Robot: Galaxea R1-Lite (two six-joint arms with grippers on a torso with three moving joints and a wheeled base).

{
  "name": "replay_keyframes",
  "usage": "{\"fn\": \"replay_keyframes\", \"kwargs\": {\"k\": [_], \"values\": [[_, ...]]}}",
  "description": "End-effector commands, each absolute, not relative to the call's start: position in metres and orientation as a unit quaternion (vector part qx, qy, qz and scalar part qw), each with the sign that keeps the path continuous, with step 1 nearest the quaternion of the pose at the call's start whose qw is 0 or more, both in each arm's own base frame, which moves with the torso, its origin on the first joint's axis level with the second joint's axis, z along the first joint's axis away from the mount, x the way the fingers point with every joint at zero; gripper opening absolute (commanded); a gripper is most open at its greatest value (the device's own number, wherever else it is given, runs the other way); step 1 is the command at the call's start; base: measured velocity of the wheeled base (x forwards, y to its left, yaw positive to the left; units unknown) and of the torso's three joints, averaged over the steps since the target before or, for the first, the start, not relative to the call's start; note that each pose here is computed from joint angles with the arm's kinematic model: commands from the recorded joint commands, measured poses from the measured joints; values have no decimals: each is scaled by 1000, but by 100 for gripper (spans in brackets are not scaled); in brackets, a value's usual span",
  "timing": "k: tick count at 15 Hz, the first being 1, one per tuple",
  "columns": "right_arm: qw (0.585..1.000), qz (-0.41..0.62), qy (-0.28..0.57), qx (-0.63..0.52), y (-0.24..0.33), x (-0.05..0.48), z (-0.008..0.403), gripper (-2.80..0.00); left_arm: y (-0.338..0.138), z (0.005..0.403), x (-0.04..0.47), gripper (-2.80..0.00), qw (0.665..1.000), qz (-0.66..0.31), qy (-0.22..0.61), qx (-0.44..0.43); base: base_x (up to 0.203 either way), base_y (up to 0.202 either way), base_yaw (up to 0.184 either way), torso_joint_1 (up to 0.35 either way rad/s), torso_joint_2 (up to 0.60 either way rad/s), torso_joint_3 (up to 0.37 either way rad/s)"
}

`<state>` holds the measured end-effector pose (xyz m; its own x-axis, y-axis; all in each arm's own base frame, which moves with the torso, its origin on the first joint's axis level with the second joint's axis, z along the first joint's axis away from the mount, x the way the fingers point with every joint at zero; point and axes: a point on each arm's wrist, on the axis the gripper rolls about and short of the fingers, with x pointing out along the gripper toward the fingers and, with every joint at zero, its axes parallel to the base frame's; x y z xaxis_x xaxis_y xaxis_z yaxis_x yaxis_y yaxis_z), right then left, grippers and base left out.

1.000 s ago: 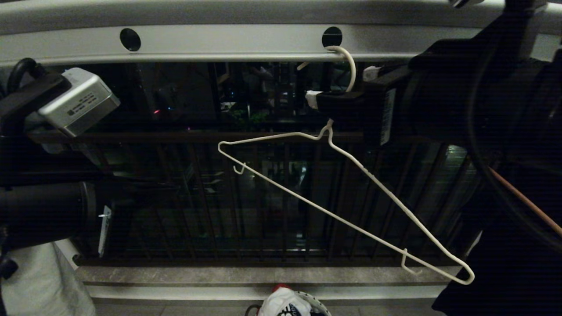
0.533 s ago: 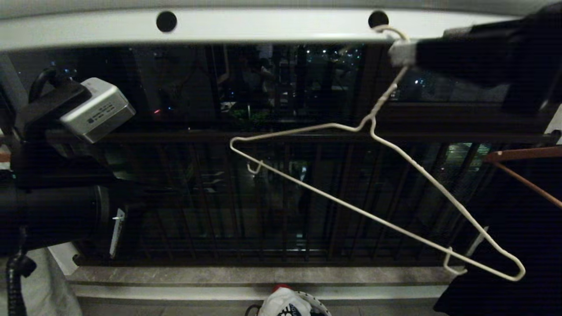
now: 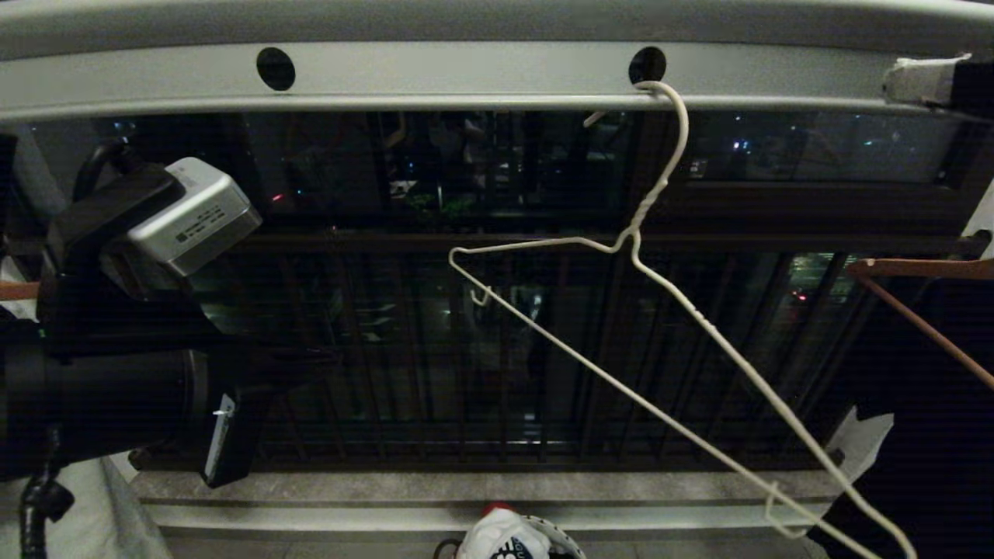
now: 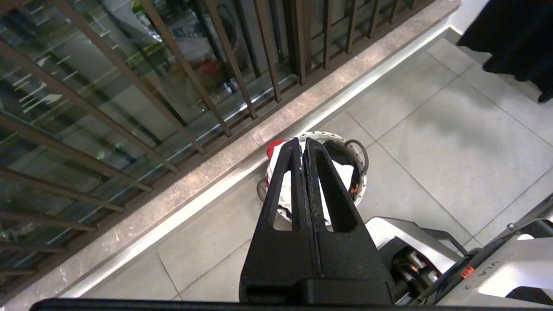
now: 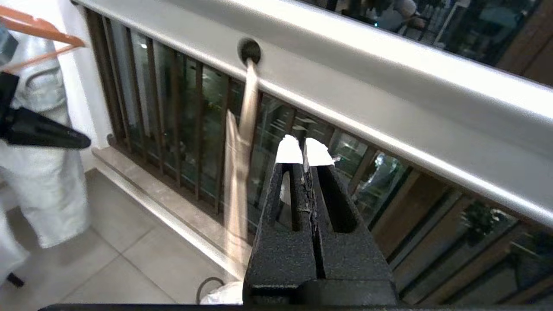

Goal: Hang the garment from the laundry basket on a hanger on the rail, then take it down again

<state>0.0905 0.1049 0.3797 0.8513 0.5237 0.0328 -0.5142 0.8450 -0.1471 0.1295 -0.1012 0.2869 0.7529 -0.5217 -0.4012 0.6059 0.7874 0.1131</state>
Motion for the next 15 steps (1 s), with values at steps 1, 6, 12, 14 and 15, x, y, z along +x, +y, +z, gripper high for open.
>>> {"fn": "replay_keyframes", "kwargs": {"k": [1,6,12,14,15], "values": [[960,269,-40,-64,94,82,378,-280,-101,287,129,-280,929,-304,177,119,0,0,0,0,0,0],[963,259,-16,-74,81,76,359,-280,-87,293,113,-280,935,-300,155,109,0,0,0,0,0,0],[985,155,-7,-77,29,49,339,-280,-37,286,69,-280,970,-200,107,86,0,0,0,0,0,0],[992,103,-23,-66,11,31,335,-280,-18,278,45,-280,983,-144,81,76,0,0,0,0,0,0],[995,78,-30,-63,4,22,331,-280,-9,273,33,-280,990,-100,67,70,0,0,0,0,0,0]]}}
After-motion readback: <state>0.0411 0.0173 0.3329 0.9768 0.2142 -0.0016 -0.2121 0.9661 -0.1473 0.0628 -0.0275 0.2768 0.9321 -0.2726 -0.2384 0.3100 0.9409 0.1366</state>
